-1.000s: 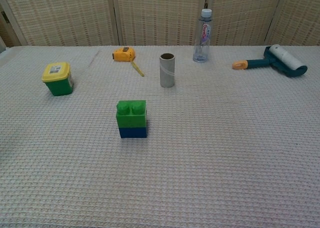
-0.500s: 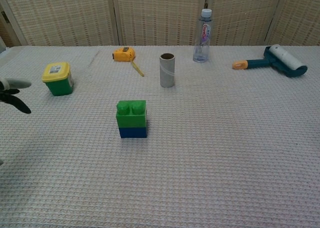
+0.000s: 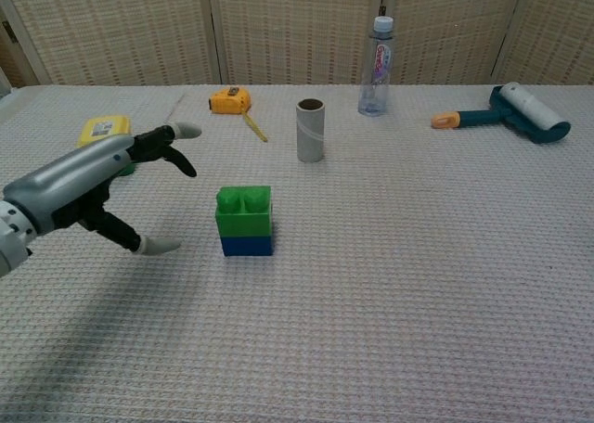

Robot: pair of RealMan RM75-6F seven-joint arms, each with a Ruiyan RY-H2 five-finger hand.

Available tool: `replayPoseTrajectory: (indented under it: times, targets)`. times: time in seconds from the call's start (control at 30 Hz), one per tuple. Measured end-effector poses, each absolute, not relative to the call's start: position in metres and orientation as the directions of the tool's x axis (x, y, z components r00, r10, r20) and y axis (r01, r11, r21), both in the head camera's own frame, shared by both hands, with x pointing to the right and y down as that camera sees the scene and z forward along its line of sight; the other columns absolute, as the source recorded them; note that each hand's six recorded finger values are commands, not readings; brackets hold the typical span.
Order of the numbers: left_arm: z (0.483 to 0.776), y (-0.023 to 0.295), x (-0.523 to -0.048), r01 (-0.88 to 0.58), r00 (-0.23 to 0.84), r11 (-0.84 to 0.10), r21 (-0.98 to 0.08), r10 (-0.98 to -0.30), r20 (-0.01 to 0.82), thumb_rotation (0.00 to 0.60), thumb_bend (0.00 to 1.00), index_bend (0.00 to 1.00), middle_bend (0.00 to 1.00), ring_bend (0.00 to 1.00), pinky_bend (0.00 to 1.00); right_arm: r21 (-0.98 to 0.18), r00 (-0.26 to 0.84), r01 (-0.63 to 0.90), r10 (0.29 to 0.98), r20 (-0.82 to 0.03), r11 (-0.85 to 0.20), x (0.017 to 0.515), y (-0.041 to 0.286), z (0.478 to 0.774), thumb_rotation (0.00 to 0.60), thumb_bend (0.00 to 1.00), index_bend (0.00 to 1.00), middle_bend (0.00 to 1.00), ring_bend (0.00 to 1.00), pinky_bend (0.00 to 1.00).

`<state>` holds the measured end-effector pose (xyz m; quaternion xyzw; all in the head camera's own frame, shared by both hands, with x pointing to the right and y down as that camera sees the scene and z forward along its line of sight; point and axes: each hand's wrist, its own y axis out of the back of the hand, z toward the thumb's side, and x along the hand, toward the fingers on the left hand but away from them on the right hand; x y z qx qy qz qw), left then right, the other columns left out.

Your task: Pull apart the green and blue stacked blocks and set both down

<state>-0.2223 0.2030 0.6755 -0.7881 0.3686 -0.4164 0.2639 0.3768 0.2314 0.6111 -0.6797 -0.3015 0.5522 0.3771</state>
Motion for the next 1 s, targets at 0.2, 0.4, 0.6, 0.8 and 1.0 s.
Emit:
replayPoseTrajectory:
  times: [0.2,0.4,0.6,0.8,1.0]
  targets:
    - [0.693,0.190,-0.198,-0.337,0.359,-0.594,-0.731,-0.798,0.483,0.600,0.22,0.00,0.25,0.01,0.00,-0.837,0.218,0.010,0.818,-0.533,-0.548,0.380,0.229,0.608,0.600,0.48,0.00,0.00,0.00,0.00]
    - [0.704,0.180,-0.196,-0.358,0.313,-0.603,-0.713,-0.797,0.516,0.600,0.23,0.00,0.25,0.00,0.00,-0.834,0.207,0.006,0.817,-0.539,-0.552,0.382,0.227,0.610,0.600,0.48,0.00,0.00,0.00,0.00]
    - [0.709,0.175,-0.194,-0.354,0.274,-0.623,-0.698,-0.783,0.559,0.600,0.23,0.00,0.25,0.00,0.00,-0.815,0.214,-0.007,0.795,-0.567,-0.579,0.380,0.229,0.617,0.600,0.48,0.00,0.00,0.00,0.00]
    - [0.716,0.171,-0.190,-0.367,0.244,-0.631,-0.684,-0.775,0.583,0.600,0.25,0.00,0.25,0.00,0.00,-0.817,0.212,-0.017,0.797,-0.566,-0.576,0.381,0.227,0.620,0.600,0.48,0.00,0.00,0.00,0.00]
    - [0.714,0.175,-0.182,-0.371,0.235,-0.624,-0.688,-0.779,0.581,0.600,0.25,0.00,0.25,0.01,0.00,-0.812,0.207,-0.010,0.793,-0.573,-0.584,0.383,0.225,0.621,0.600,0.48,0.00,0.00,0.00,0.00]
